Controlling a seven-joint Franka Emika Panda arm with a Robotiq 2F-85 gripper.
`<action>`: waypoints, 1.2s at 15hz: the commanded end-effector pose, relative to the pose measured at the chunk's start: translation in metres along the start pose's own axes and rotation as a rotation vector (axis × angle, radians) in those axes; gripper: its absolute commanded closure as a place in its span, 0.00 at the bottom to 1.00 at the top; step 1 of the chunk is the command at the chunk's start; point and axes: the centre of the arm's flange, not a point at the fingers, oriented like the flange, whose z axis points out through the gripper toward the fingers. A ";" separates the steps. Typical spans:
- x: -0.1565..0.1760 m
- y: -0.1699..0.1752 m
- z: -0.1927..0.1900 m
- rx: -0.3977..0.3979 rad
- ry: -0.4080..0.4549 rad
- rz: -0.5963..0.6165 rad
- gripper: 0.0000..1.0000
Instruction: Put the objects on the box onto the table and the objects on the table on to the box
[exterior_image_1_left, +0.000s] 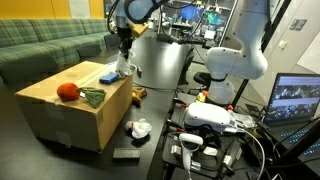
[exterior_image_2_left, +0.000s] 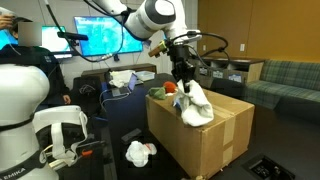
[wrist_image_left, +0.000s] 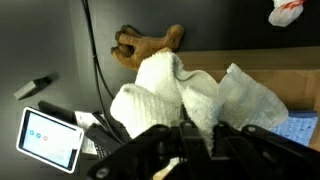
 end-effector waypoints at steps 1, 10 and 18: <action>-0.004 0.006 -0.052 -0.013 0.045 0.038 0.97; 0.043 -0.008 -0.090 -0.049 0.206 0.147 0.97; 0.077 -0.012 -0.108 -0.062 0.331 0.223 0.97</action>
